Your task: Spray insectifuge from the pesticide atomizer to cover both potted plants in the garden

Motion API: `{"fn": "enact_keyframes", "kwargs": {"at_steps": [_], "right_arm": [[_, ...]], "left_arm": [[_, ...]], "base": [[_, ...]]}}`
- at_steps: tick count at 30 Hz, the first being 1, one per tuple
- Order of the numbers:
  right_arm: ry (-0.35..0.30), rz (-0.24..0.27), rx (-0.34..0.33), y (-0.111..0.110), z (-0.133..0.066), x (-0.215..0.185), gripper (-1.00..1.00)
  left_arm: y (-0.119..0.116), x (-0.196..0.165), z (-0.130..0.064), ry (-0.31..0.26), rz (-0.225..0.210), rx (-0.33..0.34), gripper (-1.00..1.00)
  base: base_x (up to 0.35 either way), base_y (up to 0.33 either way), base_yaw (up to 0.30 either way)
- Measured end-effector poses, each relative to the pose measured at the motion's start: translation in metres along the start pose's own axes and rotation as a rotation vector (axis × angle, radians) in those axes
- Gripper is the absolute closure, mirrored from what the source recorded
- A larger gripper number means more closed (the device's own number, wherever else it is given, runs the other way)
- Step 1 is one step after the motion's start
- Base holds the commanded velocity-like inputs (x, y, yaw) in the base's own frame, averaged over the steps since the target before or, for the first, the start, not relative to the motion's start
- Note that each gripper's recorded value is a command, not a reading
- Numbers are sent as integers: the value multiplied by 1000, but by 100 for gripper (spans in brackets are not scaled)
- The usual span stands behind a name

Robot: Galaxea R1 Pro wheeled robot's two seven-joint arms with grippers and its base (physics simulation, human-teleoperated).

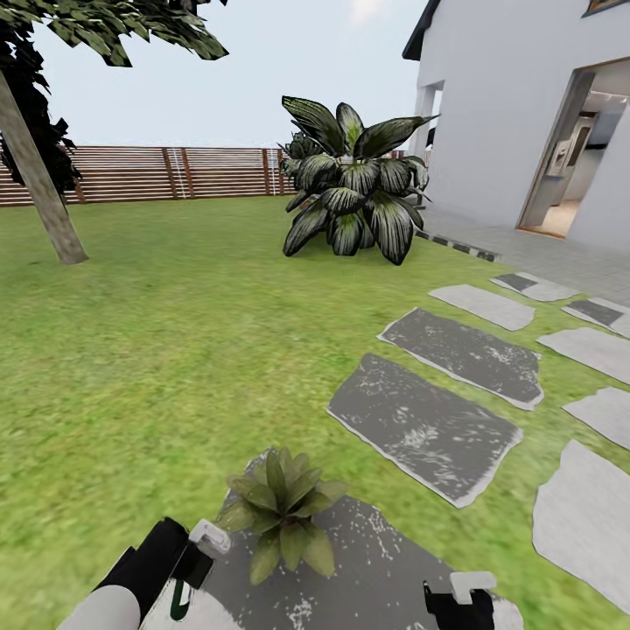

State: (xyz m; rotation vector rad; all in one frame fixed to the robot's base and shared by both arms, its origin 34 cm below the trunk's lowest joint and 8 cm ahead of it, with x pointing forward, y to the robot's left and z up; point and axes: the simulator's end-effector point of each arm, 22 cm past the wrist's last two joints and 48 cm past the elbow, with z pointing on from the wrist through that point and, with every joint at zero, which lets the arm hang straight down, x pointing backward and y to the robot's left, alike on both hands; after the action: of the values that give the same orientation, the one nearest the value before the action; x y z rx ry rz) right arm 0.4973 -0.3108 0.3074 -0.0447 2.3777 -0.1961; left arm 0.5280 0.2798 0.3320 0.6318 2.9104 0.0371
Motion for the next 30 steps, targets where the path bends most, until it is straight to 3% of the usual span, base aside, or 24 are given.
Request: {"fn": "enact_keyframes", "kwargs": {"at_steps": [4, 12, 23, 30], "right_arm": [[0, 0, 0, 0, 0, 0, -100], [0, 0, 0, 0, 0, 0, -100], [-1, 1, -1, 1, 0, -1, -100], [-1, 0, 0, 0, 0, -1, -100]], "left_arm": [[15, 10, -3, -12, -34, 48, 100], [14, 9, -3, -14, -25, 52, 100], [12, 8, -2, -14, -23, 49, 100], [12, 7, -3, -17, -23, 49, 100]], "base": [[0, 0, 0], [-24, -21, 20], [-142, -215, 256], [-2, -271, 42]]}}
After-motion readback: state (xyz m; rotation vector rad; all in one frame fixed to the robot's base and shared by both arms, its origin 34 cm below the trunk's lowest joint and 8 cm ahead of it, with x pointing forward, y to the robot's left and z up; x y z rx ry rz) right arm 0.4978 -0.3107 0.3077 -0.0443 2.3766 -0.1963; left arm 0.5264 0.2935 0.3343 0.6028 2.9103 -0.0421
